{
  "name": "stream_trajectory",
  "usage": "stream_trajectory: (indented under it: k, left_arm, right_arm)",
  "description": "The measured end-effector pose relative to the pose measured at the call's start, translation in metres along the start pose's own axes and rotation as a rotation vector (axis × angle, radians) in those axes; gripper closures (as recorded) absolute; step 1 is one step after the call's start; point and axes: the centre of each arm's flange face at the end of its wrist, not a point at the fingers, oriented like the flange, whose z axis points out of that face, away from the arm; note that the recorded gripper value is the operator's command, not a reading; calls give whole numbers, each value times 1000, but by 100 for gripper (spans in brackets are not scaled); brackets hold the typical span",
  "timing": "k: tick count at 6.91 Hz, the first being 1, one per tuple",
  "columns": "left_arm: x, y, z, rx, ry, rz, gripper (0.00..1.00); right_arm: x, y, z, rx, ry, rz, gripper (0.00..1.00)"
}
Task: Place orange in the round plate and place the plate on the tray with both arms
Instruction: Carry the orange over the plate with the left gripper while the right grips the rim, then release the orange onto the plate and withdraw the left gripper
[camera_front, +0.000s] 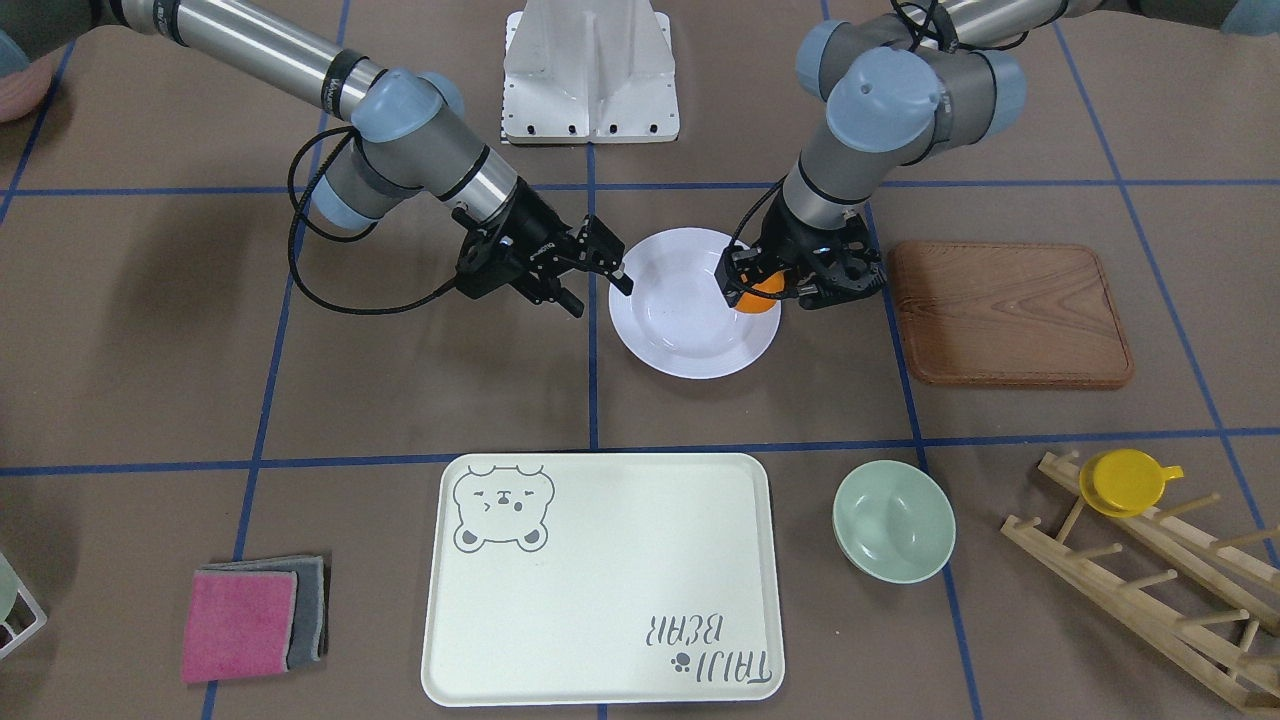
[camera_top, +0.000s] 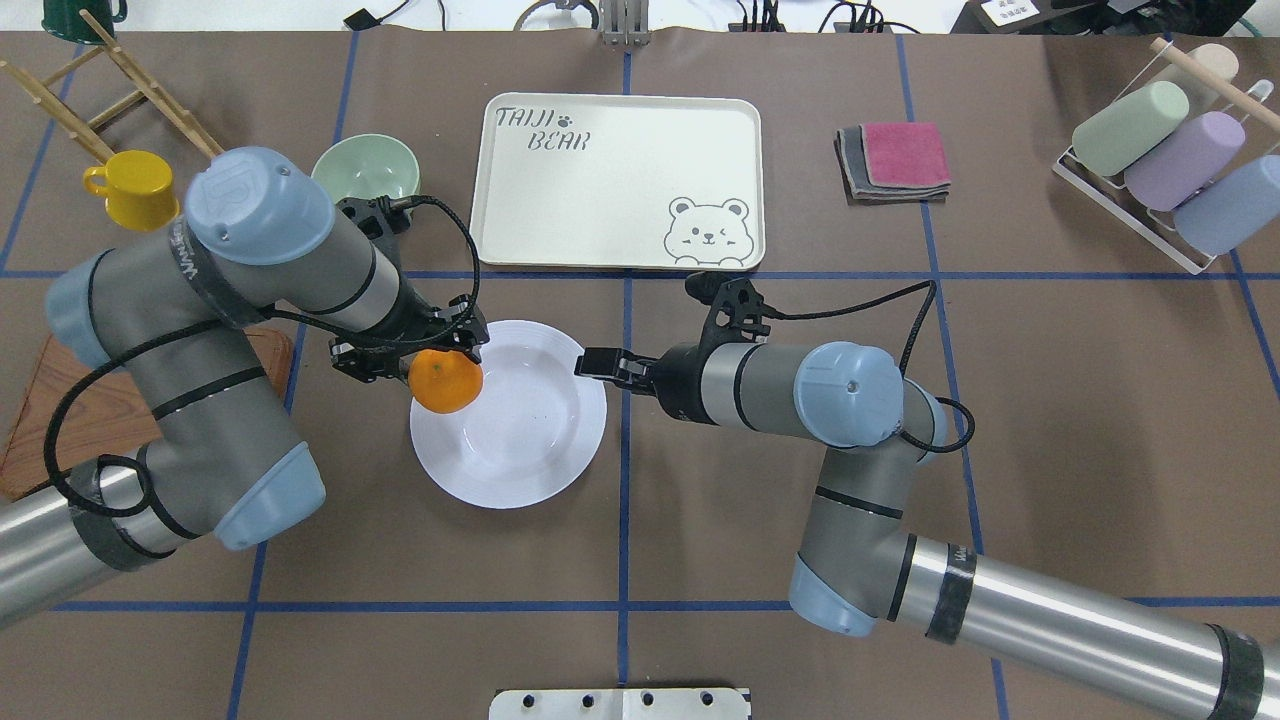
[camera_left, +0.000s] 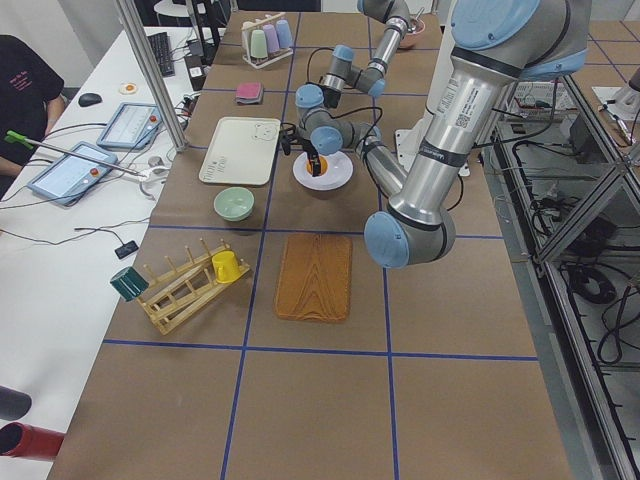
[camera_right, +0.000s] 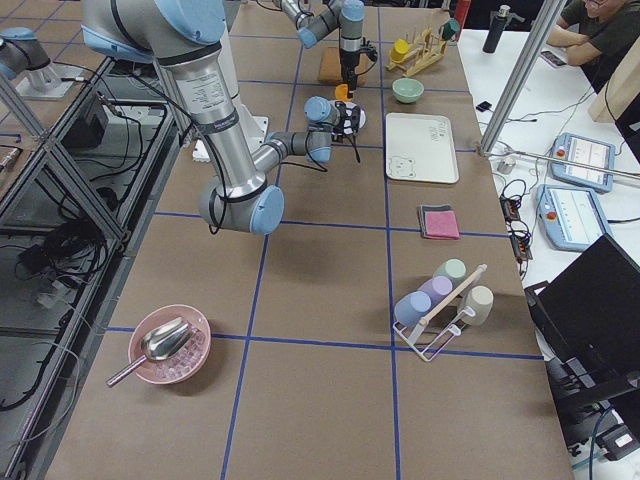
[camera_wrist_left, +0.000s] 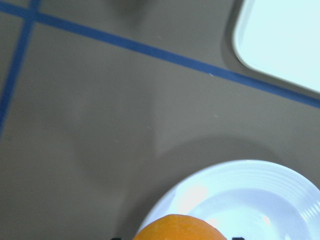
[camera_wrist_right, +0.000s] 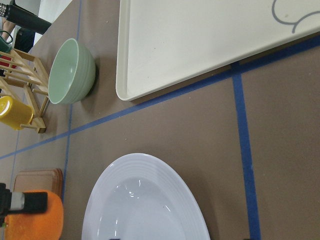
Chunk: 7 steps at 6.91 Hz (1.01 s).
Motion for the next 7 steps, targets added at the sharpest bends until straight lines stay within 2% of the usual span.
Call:
stream_trajectory:
  k: [3,4,7]
  left_arm:
    - [18,12,20,6,-14,-13,22]
    - [17,11,24,10,-19,-14,3]
    - [14,9,22,42,-17,-3,2]
  right_arm:
    - [7,22,17,-19,18,0,18]
    - [7,26,18,-24,19,0,21]
    - [9,39,22,-45,24,-3,23]
